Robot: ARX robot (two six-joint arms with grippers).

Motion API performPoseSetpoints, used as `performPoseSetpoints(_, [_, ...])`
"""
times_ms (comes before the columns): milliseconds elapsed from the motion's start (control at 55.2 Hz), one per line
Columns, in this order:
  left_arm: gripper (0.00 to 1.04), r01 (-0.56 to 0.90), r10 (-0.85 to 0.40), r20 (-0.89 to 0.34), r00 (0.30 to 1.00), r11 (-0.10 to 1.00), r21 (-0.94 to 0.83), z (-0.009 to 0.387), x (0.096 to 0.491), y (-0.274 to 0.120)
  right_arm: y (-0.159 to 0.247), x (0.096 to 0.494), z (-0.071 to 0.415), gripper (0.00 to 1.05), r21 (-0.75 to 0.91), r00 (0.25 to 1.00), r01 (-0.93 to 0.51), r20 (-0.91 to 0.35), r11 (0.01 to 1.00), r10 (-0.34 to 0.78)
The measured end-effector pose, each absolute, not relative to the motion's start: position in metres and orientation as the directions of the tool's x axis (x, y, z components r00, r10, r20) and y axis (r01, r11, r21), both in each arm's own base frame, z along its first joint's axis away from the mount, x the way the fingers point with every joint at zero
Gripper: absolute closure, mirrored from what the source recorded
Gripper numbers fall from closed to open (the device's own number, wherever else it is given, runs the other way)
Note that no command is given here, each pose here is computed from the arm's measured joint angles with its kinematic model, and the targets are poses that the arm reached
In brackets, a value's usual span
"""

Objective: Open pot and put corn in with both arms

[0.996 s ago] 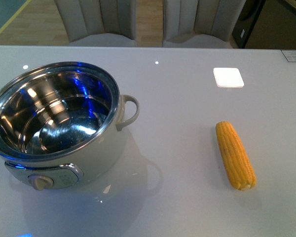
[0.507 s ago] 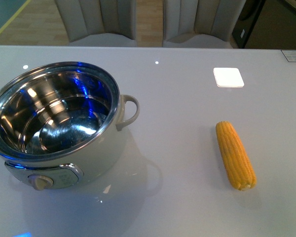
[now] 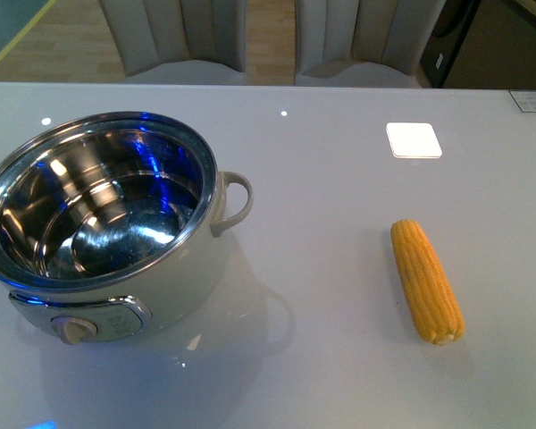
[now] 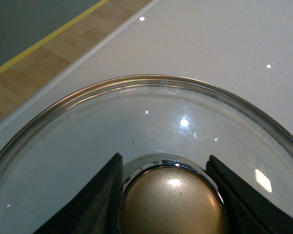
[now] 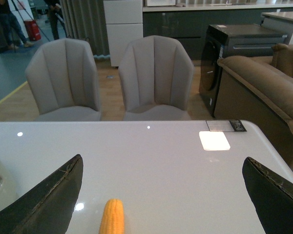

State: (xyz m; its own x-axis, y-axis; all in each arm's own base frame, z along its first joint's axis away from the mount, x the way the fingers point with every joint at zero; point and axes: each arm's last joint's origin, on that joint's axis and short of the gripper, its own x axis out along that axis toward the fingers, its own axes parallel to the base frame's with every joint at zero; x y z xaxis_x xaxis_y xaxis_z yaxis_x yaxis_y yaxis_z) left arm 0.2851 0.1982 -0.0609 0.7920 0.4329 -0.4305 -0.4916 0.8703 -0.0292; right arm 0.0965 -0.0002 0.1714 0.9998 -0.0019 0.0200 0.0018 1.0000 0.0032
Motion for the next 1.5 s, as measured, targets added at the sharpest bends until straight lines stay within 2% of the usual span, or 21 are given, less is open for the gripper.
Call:
performPoseSetpoints(72, [0.36,-0.494,0.431,-0.436,0.790,0.869,-0.034,-0.061,0.284,0.197,0.000,0.097,0.171,0.09,0.003,1.000,0.002,0.020,1.000,-0.002])
performPoseSetpoints(181, [0.33,-0.498,0.433,-0.437,0.789,0.866,-0.040,-0.059,0.283,0.196,0.000,0.097,0.171,0.09,0.003,1.000,0.002,0.020,1.000,-0.002])
performPoseSetpoints(326, [0.11,-0.499,0.436,-0.430,0.790,0.865,-0.040,-0.051,0.281,0.194,0.000,0.097,0.171,0.09,0.003,1.000,0.002,0.020,1.000,-0.002])
performPoseSetpoints(362, [0.09,-0.499,0.437,-0.425,0.792,0.866,-0.039,-0.048,0.282,0.194,0.000,0.097,0.171,0.09,0.003,1.000,0.001,0.020,1.000,-0.002])
performPoseSetpoints(489, [0.07,-0.500,0.447,-0.387,0.806,0.865,-0.042,-0.028,0.284,0.195,0.000,0.097,0.171,0.09,0.003,1.000,0.002,0.020,1.000,-0.002])
performPoseSetpoints(634, [0.07,-0.474,0.432,-0.312,0.846,0.878,-0.068,0.019,0.279,0.191,0.000,0.097,0.171,0.09,0.003,1.000,0.002,0.020,1.000,-0.002])
performPoseSetpoints(743, [0.07,-0.444,0.411,-0.250,0.877,0.891,-0.094,0.062,0.269,0.180,0.000,0.097,0.171,0.09,0.003,1.000,0.002,0.020,1.000,-0.002])
performPoseSetpoints(1051, [0.07,-0.339,0.325,-0.111,0.939,0.931,-0.134,0.146,0.248,0.130,0.000,0.097,0.171,0.09,0.003,1.000,0.002,0.020,1.000,-0.002])
performPoseSetpoints(1250, [0.07,-0.287,0.282,-0.054,0.958,0.946,-0.149,0.182,0.216,0.098,0.000,0.097,0.171,0.09,0.003,1.000,0.002,0.020,1.000,-0.002])
performPoseSetpoints(1504, [0.07,-0.274,0.270,-0.052,0.962,0.950,-0.148,0.206,0.174,0.075,0.000,0.097,0.171,0.09,0.003,1.000,0.001,0.020,1.000,-0.002])
